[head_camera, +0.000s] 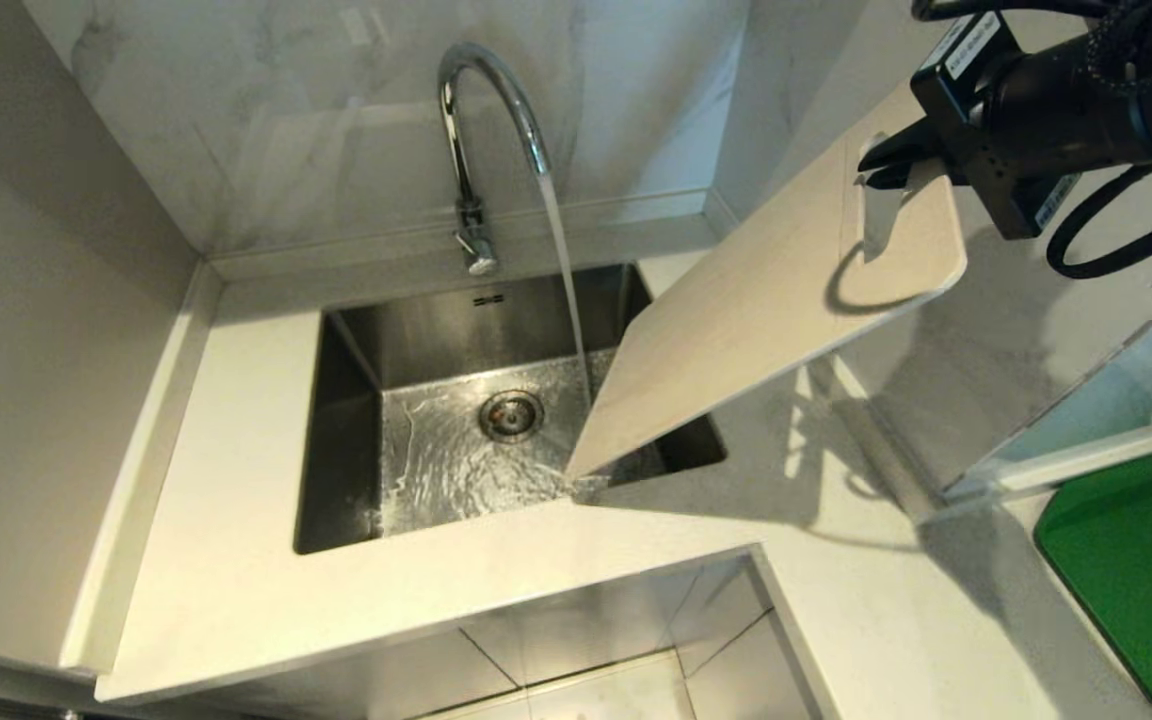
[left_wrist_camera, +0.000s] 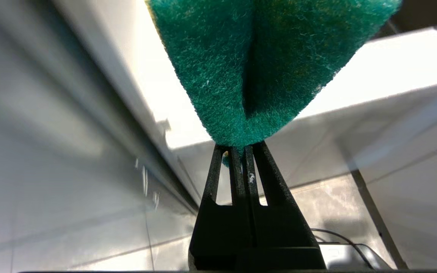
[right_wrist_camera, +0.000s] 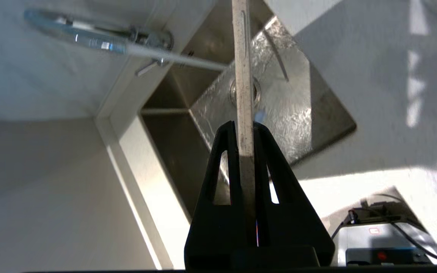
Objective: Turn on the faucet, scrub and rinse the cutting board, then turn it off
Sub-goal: Scrub the cutting board underwater
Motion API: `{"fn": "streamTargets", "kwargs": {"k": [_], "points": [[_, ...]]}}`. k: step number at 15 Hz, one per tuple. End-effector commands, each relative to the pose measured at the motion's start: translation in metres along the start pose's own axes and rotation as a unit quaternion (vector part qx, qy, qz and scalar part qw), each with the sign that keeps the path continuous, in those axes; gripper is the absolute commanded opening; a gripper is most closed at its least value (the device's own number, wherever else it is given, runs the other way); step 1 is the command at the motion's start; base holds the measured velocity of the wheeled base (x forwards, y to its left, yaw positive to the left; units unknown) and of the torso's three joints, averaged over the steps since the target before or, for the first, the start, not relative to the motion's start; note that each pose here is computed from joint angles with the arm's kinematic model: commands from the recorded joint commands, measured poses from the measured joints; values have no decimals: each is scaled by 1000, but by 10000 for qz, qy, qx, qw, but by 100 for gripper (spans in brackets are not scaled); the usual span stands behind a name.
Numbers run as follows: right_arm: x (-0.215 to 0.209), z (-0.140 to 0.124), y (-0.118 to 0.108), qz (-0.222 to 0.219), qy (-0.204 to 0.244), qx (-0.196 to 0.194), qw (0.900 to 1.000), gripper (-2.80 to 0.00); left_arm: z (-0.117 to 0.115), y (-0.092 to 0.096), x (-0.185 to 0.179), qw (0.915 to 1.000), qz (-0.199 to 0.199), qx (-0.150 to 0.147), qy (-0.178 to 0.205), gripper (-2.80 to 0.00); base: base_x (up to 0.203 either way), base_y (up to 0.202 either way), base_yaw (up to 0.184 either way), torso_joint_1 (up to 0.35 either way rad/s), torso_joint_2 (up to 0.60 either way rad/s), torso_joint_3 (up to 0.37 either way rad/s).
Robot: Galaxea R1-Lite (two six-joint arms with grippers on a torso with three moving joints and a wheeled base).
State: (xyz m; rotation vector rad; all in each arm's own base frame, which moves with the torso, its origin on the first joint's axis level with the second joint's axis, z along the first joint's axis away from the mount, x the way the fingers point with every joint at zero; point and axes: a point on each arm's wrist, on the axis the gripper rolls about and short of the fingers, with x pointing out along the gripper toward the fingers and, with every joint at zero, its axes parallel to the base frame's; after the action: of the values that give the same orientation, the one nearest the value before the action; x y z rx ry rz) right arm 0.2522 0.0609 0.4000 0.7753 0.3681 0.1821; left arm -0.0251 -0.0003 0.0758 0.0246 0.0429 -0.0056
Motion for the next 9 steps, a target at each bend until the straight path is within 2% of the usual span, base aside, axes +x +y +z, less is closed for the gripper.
{"fn": "streamTargets", "kwargs": {"k": [1, 9], "points": [[0, 0, 0, -5, 11, 24, 10000, -280, 0, 0, 0, 10000, 2, -2, 0, -280, 216, 0, -19, 12, 7, 2], [1, -1, 0, 45, 91, 18, 9999, -280, 0, 0, 0, 10000, -6, -10, 7, -280, 196, 0, -3, 1, 4, 2]]}}
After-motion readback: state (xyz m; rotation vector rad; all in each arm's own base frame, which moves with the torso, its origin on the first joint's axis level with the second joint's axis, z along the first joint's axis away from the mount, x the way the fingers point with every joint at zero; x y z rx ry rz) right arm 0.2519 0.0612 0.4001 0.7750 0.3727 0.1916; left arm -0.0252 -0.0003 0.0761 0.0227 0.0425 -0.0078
